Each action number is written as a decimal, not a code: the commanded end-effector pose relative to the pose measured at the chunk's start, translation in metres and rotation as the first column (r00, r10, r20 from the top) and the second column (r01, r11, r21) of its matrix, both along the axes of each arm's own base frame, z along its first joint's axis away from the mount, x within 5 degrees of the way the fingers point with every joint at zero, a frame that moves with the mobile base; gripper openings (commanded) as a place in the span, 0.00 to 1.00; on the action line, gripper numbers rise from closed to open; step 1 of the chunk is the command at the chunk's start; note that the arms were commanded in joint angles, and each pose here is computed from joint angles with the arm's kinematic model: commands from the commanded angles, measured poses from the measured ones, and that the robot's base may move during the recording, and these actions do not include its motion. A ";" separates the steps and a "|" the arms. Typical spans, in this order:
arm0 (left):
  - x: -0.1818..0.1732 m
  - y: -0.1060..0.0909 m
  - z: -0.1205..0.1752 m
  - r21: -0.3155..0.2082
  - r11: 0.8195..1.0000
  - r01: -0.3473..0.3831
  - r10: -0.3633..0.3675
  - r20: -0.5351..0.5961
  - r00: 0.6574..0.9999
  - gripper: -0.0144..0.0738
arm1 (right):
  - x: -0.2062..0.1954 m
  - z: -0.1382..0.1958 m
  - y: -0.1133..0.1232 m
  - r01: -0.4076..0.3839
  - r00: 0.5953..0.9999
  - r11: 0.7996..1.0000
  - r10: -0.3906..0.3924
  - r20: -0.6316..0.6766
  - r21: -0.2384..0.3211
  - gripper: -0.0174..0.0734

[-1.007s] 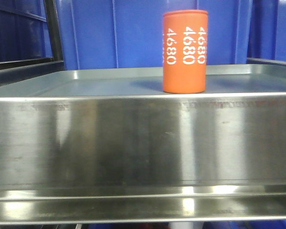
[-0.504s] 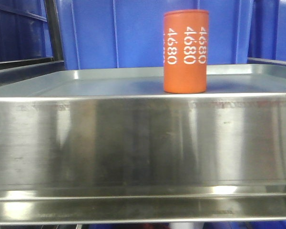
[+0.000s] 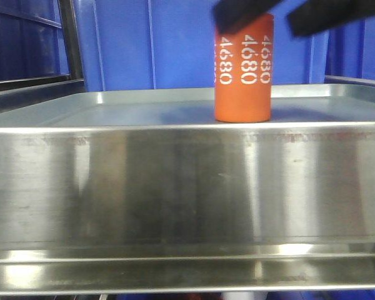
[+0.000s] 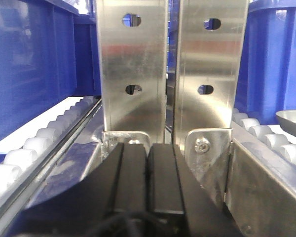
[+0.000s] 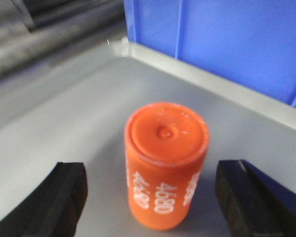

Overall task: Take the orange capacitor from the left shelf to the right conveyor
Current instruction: 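Close the right gripper around the top of the orange cylinder, then lift the orange cylinder up off the shelf with the right gripper, then drive the base to the conveyor holding the cylinder in the right gripper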

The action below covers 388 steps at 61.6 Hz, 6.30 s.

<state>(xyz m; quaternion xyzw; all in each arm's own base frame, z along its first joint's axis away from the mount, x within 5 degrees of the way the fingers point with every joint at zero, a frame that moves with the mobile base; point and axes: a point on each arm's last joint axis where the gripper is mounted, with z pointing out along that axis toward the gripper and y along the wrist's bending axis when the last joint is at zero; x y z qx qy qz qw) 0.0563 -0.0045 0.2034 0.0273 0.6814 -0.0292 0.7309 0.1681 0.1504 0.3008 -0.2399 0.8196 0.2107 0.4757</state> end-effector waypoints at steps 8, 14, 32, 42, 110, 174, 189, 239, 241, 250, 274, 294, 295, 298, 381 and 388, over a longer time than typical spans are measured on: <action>-0.001 0.000 0.009 -0.012 1.000 0.006 -0.005 0.083 0.997 0.04 | 0.027 0.005 0.011 -0.001 0.993 0.997 -0.008 0.116 0.072 0.88; -0.001 0.000 0.009 -0.012 1.000 0.006 -0.005 0.083 0.997 0.04 | 0.038 0.000 0.012 0.015 0.992 0.996 -0.025 0.125 0.085 0.88; -0.001 0.000 0.009 -0.012 1.000 0.006 -0.005 0.083 0.997 0.04 | 0.050 -0.015 0.018 0.021 0.995 0.997 -0.028 0.100 0.071 0.44; -0.001 0.000 0.009 -0.012 1.000 0.006 -0.005 0.083 0.997 0.04 | 0.046 -0.003 0.016 0.015 0.990 0.991 -0.033 0.140 0.129 0.28; -0.001 0.000 0.009 -0.012 1.000 0.006 -0.005 0.083 0.997 0.04 | -0.168 0.043 -0.162 -0.011 0.871 0.910 -0.195 0.451 0.414 0.26; -0.001 0.000 0.009 -0.012 1.000 0.006 -0.005 0.083 0.997 0.04 | -0.168 0.043 -0.162 -0.010 0.872 0.911 -0.195 0.450 0.413 0.26; -0.001 0.000 0.009 -0.012 1.000 0.006 -0.005 0.083 0.997 0.04 | -0.168 0.043 -0.162 -0.010 0.872 0.911 -0.195 0.450 0.413 0.26; 0.000 0.000 0.009 -0.012 1.000 0.006 -0.005 0.083 0.997 0.04 | -0.166 0.041 -0.161 -0.008 0.875 0.913 -0.191 0.445 0.407 0.26; 0.000 0.000 0.009 -0.012 1.000 0.006 -0.005 0.083 0.997 0.04 | -0.166 0.041 -0.161 -0.008 0.875 0.913 -0.191 0.445 0.407 0.26; -0.001 0.000 0.009 -0.012 1.000 0.006 -0.005 0.084 0.996 0.04 | -0.166 0.041 -0.161 -0.008 0.875 0.913 -0.191 0.445 0.407 0.26; -0.001 0.000 0.009 -0.012 1.000 0.006 -0.005 0.084 0.996 0.04 | -0.166 0.041 -0.161 -0.008 0.875 0.913 -0.191 0.445 0.407 0.26; -0.001 0.000 0.009 -0.012 1.000 0.006 -0.005 0.084 0.996 0.04 | -0.166 0.041 -0.161 -0.008 0.875 0.913 -0.191 0.445 0.407 0.26; -0.001 0.000 0.009 -0.012 1.000 0.006 -0.005 0.084 0.996 0.04 | -0.166 0.041 -0.161 -0.008 0.875 0.913 -0.191 0.445 0.407 0.26; -0.001 0.000 0.009 -0.012 1.000 0.006 -0.005 0.084 0.996 0.04 | -0.166 0.041 -0.161 -0.008 0.875 0.913 -0.191 0.445 0.407 0.26; -0.001 0.000 0.009 -0.012 1.000 0.006 -0.005 0.084 0.996 0.04 | -0.166 0.041 -0.161 -0.008 0.875 0.913 -0.191 0.445 0.407 0.26; -0.001 0.000 0.009 -0.012 1.000 0.006 -0.005 0.084 0.996 0.04 | -0.166 0.041 -0.161 -0.008 0.875 0.913 -0.191 0.445 0.407 0.26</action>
